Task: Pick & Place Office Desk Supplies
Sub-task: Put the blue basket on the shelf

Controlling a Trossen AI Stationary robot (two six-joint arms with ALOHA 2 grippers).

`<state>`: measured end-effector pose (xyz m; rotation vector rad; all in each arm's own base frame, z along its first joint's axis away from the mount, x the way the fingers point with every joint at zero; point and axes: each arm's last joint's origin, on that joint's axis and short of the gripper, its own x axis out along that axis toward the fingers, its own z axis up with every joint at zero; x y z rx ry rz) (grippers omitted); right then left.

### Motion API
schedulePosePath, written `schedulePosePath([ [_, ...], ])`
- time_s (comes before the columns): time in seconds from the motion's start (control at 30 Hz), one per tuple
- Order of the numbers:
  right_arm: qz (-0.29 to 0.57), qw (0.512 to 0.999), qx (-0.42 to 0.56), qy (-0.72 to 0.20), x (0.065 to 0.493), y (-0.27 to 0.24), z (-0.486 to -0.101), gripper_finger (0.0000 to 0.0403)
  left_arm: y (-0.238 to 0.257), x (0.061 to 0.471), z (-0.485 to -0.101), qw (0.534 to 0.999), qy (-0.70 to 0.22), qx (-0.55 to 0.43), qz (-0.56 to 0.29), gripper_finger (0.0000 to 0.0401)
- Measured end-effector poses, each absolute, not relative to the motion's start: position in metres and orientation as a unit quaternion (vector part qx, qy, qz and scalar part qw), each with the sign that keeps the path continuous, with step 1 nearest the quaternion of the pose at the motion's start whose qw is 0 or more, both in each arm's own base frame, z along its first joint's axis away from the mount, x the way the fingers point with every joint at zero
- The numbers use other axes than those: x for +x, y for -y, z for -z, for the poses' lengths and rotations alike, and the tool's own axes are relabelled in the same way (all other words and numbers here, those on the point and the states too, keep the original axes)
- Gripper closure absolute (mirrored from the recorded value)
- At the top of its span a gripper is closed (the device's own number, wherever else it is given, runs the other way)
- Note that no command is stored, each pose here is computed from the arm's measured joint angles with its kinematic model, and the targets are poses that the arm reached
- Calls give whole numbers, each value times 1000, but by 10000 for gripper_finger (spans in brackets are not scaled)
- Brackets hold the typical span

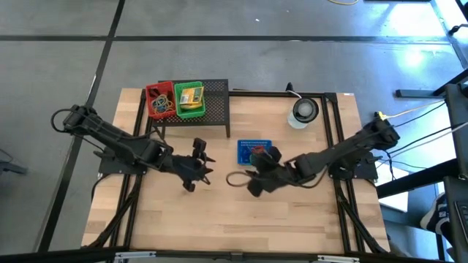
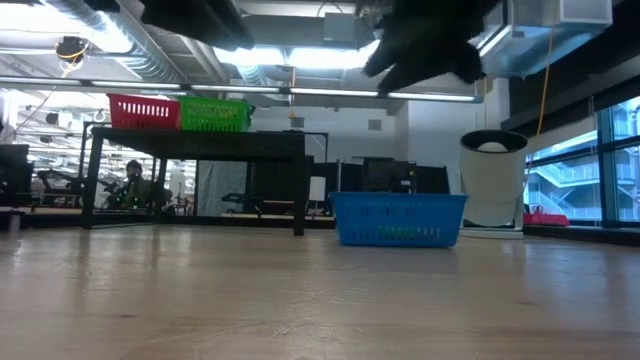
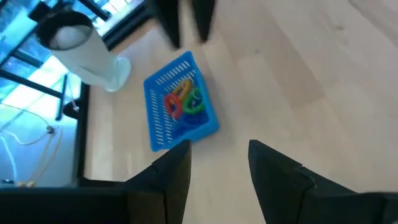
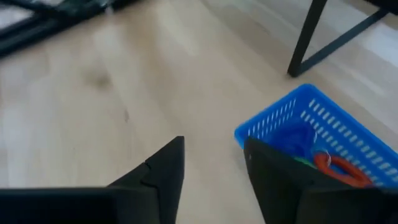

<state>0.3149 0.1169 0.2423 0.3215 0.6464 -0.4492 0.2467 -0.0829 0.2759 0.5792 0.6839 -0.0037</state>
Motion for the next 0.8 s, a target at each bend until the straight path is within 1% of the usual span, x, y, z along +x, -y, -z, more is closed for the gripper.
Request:
schedulePosePath([
  [0.13, 253, 896, 203, -304, 334, -95, -228, 203, 93, 240, -274, 905, -341, 256, 7, 251],
  [0.27, 323, 854, 295, -282, 348, -71, -210, 173, 105, 231, -271, 907, -353, 229, 18, 258],
  [0.33, 348, 837, 323, -272, 355, -61, -200, 165, 111, 227, -269, 907, -359, 219, 25, 261],
  [0.43, 361, 831, 333, -262, 364, -50, -189, 163, 121, 220, -268, 908, -362, 209, 37, 265],
  [0.6, 378, 816, 344, -271, 370, -38, -172, 165, 136, 208, -266, 903, -370, 210, 62, 273],
  [0.8, 375, 816, 347, -268, 378, -38, -158, 165, 148, 198, -265, 899, -368, 222, 88, 282],
])
